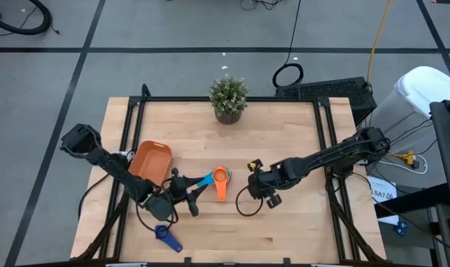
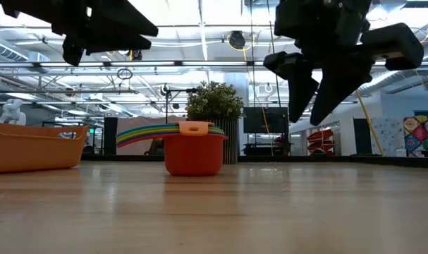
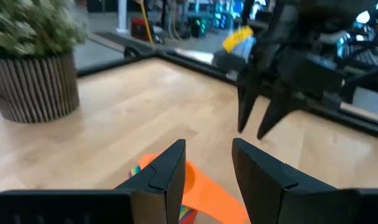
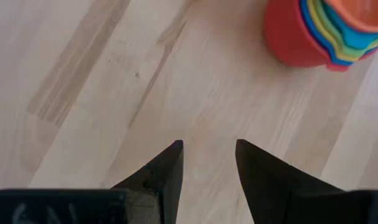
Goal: Nest measuring cups in basket
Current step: Stack the orange measuring cup on top of the light blue measuring cup
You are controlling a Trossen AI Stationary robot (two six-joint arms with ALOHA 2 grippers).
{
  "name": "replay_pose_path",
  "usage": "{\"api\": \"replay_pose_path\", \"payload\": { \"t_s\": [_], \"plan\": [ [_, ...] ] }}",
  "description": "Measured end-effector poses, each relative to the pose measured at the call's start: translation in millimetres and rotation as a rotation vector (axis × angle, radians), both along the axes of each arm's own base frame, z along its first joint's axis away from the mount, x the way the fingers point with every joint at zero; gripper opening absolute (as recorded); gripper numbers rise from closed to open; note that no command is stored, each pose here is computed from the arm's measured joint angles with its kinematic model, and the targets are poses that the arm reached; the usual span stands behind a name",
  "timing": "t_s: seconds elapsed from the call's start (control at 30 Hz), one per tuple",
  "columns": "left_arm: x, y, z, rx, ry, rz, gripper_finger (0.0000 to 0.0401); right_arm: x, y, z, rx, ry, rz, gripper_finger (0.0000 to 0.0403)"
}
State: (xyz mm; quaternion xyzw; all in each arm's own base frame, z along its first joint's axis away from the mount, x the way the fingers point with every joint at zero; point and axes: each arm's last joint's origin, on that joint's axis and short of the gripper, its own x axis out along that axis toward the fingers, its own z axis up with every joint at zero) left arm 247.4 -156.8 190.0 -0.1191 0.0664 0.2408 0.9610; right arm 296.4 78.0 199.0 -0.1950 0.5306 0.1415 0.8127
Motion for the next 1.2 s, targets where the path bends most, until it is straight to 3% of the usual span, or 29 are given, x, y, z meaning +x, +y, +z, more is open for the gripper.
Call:
{"api": "replay_pose_path", "payload": {
  "t_s": [0.1,0.27,0.37,0.6,0.83,1.03,1.2],
  "plan": [
    [4.2,6.7,-4.2,-0.038,0.036,-0.028,0.0133,0.4,-0.4,-0.7,-0.013,-0.010,0.012,0.0131],
    [9.7,16.8,-8.7,-0.113,0.068,-0.044,0.0133,1.1,-1.5,-0.2,-0.085,-0.025,0.076,0.0021],
    [7.3,21.2,-0.9,-0.123,0.063,-0.046,0.0133,1.8,-1.1,0.1,-0.099,-0.033,0.122,0.0005],
    [-16.0,43.4,28.1,-0.160,0.090,0.009,0.0133,2.7,0.0,-0.1,-0.094,-0.037,0.198,0.0000],
    [-30.9,76.6,21.1,-0.319,0.273,0.100,0.0133,11.5,4.1,-9.4,-0.053,-0.055,0.242,0.0000],
    [-25.0,86.7,12.6,-0.414,0.370,0.070,0.0133,22.8,8.0,-30.8,-0.049,-0.019,0.270,0.0000],
    [-23.5,92.0,10.1,-0.476,0.449,-0.001,0.0133,42.1,15.8,-31.1,-0.070,-0.002,0.318,0.0000]
  ]
}}
